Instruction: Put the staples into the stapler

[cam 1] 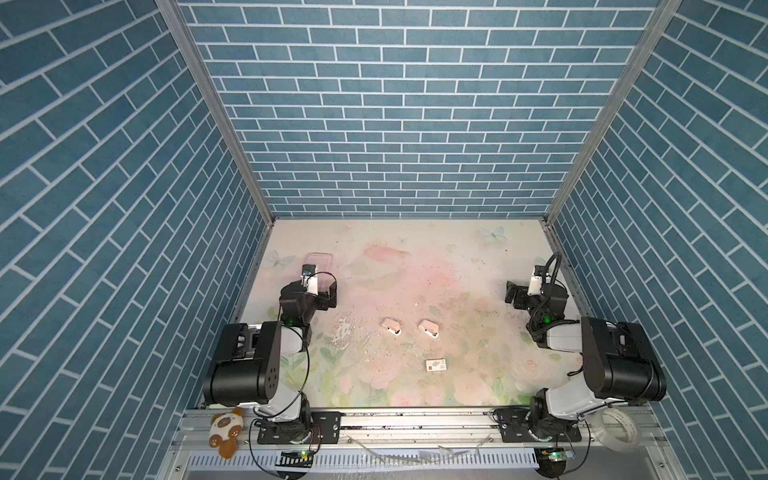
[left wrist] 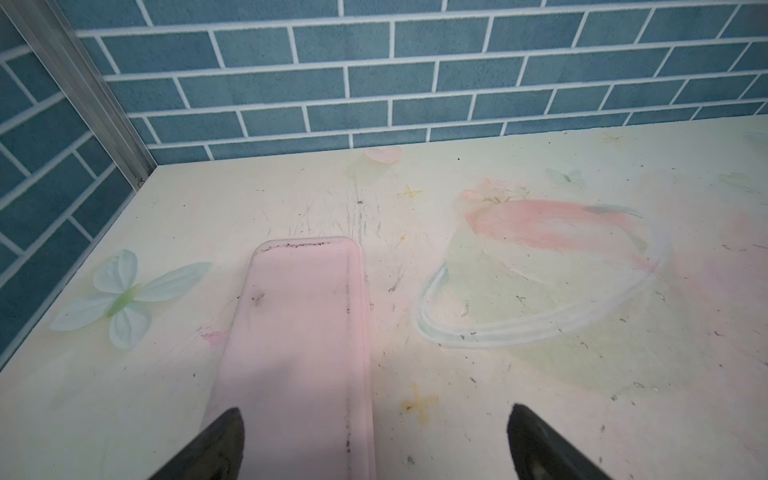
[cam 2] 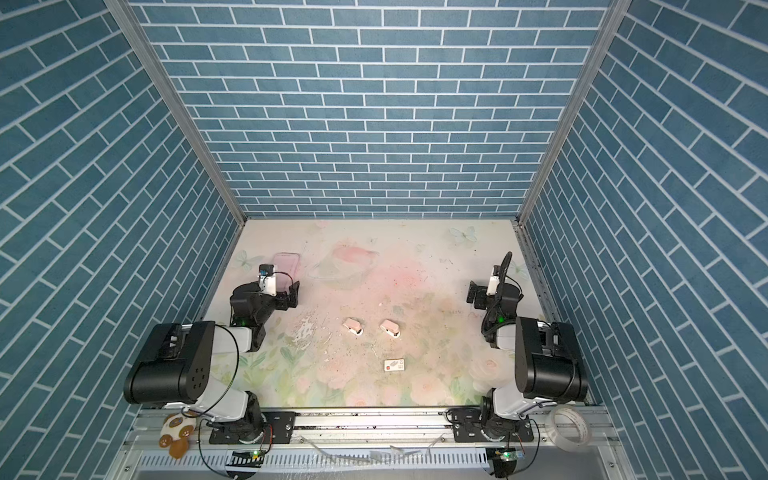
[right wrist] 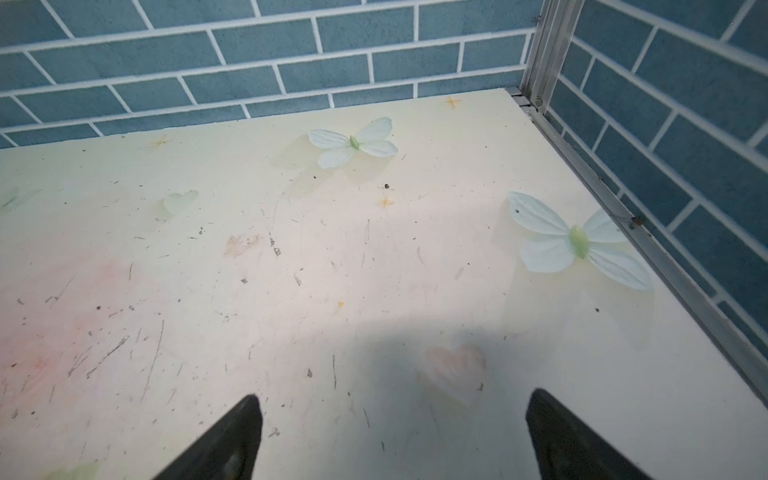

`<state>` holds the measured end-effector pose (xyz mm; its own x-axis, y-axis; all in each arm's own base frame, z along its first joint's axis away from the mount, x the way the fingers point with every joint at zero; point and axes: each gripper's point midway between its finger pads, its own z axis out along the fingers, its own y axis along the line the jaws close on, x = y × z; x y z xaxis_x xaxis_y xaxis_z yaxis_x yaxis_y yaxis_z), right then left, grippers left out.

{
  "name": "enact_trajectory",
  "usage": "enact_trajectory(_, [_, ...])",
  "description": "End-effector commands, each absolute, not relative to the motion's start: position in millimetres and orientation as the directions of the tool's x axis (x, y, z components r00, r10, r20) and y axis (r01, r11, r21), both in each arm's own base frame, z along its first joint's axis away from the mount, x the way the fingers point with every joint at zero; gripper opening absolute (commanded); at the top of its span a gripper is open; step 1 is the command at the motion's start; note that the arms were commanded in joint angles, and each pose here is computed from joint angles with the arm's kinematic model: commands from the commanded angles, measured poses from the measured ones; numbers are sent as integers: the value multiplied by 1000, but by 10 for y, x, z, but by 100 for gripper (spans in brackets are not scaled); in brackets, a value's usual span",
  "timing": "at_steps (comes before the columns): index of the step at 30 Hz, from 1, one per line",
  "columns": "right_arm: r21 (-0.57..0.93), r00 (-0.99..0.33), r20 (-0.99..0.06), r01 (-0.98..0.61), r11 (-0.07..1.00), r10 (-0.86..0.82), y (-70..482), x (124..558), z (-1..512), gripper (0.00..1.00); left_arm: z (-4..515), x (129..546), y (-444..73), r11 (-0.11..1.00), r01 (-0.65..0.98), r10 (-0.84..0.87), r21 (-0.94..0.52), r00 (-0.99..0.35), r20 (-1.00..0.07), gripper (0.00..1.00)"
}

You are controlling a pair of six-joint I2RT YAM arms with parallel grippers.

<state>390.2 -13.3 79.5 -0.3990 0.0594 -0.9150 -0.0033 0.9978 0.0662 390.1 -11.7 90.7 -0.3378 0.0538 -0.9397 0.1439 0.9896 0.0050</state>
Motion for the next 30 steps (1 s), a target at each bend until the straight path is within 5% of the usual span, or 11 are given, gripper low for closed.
enact_trajectory(1, [33,-376,-927,-24,999,21,-127,3954,872,99,954,3927,-128,989,146,60,13,-324,-944,100])
enact_trajectory(30, [24,-374,-927,-22,999,14,-122,3952,872,99,954,3927,-123,990,144,60,13,-324,-944,99])
